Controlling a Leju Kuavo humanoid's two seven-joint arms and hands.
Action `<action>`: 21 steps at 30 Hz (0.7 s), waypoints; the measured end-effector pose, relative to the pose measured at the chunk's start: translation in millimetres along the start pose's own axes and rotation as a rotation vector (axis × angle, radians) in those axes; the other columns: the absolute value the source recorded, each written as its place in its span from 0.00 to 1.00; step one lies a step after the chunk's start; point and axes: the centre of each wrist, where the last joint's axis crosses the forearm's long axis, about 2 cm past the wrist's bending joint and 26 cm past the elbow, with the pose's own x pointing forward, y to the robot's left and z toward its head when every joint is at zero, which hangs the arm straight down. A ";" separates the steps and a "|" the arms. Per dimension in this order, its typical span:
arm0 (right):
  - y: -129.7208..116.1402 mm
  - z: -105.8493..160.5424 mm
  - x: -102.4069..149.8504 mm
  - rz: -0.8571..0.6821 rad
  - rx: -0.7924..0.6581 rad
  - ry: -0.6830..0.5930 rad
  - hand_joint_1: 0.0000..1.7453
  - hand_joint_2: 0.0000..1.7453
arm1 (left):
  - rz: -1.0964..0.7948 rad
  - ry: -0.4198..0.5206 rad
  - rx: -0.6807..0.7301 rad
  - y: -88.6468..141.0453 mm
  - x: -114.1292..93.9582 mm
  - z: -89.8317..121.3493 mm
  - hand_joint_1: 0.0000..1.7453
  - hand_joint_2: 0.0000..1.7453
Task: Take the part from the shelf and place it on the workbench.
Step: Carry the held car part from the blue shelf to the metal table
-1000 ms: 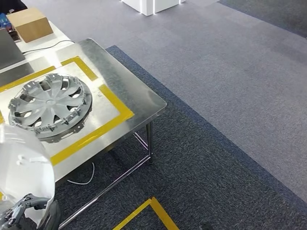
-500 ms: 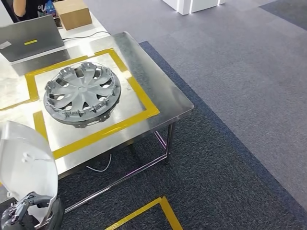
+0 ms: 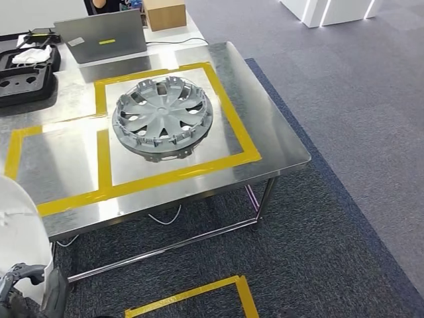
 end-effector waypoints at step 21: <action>2.0 1.0 -2.4 0.004 0.006 -0.005 0.00 1.00 | -0.022 0.019 0.035 1.9 -0.3 -0.5 1.00 1.00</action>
